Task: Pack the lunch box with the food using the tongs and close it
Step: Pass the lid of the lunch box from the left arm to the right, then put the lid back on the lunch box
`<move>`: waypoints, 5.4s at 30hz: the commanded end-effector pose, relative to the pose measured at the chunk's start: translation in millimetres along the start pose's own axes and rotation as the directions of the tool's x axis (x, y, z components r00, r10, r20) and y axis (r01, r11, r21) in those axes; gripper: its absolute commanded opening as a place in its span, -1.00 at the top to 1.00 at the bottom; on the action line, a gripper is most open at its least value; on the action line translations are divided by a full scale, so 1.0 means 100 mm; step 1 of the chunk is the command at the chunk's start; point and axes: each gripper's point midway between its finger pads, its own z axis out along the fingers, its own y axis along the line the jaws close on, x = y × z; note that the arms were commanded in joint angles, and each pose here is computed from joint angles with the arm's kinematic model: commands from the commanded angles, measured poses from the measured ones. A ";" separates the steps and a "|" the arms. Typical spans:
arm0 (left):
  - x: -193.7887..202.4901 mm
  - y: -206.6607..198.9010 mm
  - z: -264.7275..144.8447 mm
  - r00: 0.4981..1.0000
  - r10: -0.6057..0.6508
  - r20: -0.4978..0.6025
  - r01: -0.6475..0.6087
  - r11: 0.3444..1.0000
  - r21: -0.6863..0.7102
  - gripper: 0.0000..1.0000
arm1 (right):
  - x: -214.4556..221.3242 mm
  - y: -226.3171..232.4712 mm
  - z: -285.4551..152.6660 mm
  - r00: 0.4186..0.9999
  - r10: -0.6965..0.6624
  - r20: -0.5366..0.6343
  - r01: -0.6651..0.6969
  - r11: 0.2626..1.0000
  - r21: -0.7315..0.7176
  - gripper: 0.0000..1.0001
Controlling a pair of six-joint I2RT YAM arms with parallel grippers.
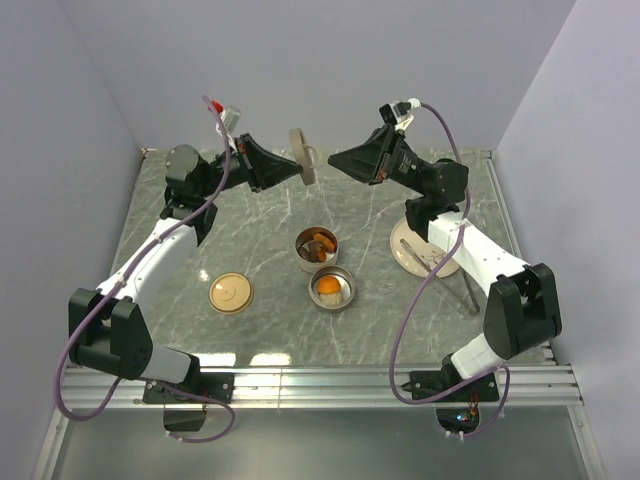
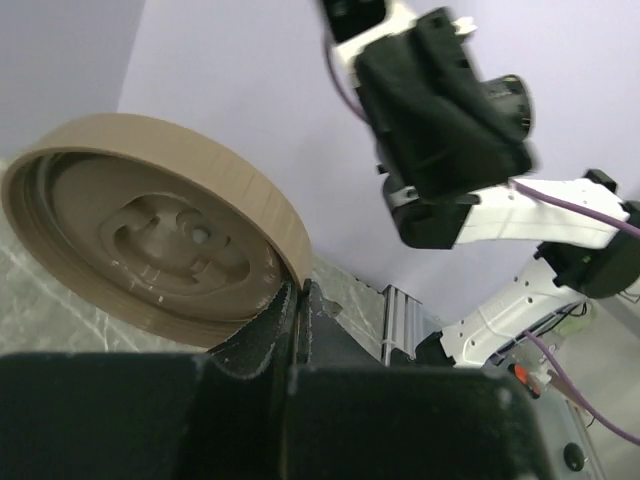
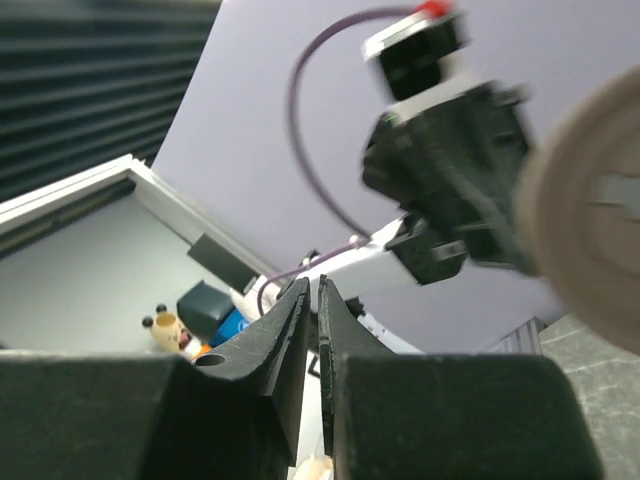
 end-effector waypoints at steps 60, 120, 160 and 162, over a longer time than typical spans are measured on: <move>0.06 -0.29 -0.07 1.000 0.004 -0.026 -0.001 0.994 0.108 0.99 | -0.05 -0.91 0.05 0.995 -0.074 -0.070 0.096 0.916 0.389 0.56; -0.12 0.41 -1.45 0.991 0.067 -0.119 -0.120 0.839 -0.530 -0.99 | 1.49 -2.26 -1.69 0.260 0.060 -0.964 0.858 0.443 0.259 1.00; 0.02 0.51 -1.46 0.992 0.021 -0.124 -0.082 0.852 -0.517 -0.99 | 1.77 -2.58 -1.57 0.265 0.055 -0.963 0.749 0.617 0.241 1.00; 0.02 0.52 -1.46 0.992 0.019 -0.123 -0.081 0.851 -0.518 -0.99 | 1.77 -2.57 -1.56 0.270 0.050 -0.962 0.745 0.622 0.242 1.00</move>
